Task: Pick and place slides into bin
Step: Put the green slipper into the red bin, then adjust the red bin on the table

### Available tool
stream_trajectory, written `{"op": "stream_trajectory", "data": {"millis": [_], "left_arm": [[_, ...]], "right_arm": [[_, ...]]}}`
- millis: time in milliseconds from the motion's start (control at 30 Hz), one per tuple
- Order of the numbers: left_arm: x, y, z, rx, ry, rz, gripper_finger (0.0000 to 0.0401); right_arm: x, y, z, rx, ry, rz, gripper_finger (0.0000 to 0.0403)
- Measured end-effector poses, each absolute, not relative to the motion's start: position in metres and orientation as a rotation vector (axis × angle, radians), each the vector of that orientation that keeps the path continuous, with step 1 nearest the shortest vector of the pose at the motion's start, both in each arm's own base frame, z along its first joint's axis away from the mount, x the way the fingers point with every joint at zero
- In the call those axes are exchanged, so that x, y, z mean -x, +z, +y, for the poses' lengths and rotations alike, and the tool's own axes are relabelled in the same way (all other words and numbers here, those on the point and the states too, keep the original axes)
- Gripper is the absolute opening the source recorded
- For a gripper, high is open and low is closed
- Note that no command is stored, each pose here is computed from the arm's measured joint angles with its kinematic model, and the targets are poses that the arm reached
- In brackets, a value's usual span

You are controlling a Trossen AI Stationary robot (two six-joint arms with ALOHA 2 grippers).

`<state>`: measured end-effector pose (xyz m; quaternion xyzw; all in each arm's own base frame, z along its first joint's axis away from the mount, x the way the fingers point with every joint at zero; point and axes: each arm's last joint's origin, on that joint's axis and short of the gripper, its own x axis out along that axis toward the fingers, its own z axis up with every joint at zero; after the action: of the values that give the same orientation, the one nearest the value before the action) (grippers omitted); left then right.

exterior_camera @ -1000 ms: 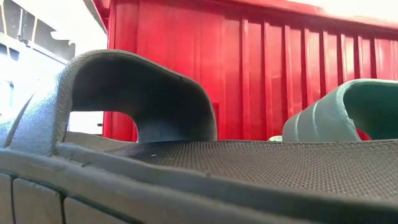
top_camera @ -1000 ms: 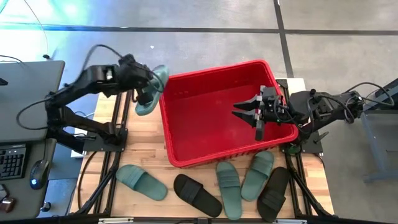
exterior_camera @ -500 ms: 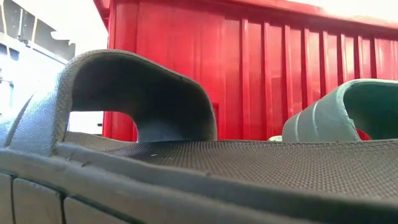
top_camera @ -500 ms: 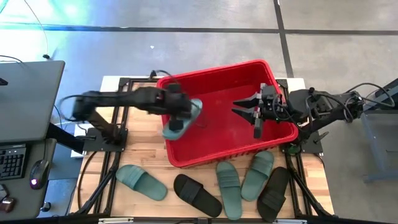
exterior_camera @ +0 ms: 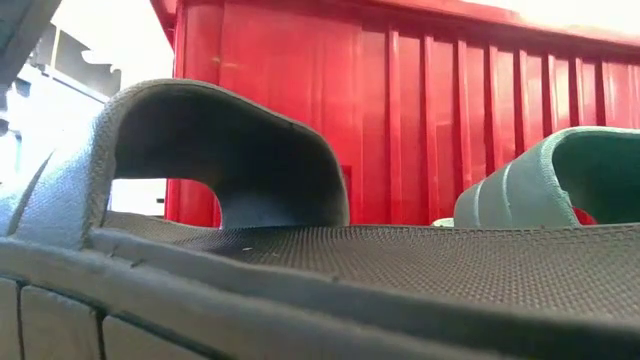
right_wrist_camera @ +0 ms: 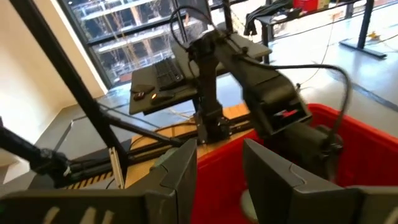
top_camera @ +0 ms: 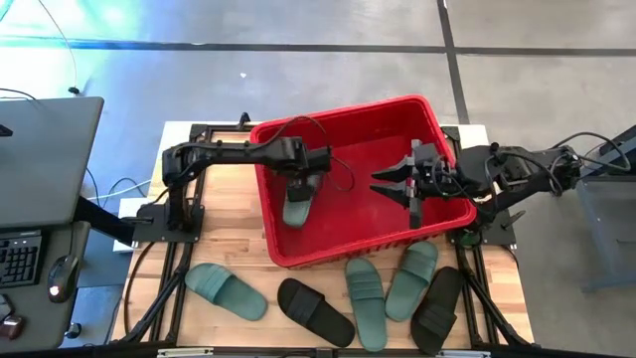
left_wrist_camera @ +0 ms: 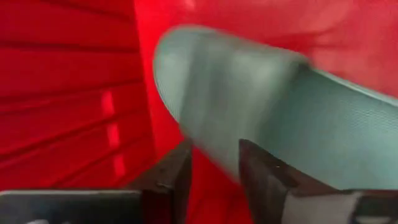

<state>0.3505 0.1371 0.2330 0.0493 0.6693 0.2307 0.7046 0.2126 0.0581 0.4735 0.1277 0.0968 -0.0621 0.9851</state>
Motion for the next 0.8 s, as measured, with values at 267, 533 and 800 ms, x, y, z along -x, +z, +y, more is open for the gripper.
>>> {"op": "stream_trajectory", "data": {"millis": [267,533,800], "left_arm": [[-0.338,0.24,0.147,0.057,0.567,1.49,0.02],[-0.366,0.321,0.117,-0.056,0.486,1.243,0.0195],[-0.363,0.438,0.082,-0.267,0.484,0.86,0.0169]], "right_arm": [[-0.211,0.468,0.059,-0.242,-0.096,0.253,0.0119],[-0.205,0.451,0.061,-0.354,-0.036,0.458,0.0119],[-0.225,0.385,0.093,-0.446,0.304,0.738,0.0119]]}}
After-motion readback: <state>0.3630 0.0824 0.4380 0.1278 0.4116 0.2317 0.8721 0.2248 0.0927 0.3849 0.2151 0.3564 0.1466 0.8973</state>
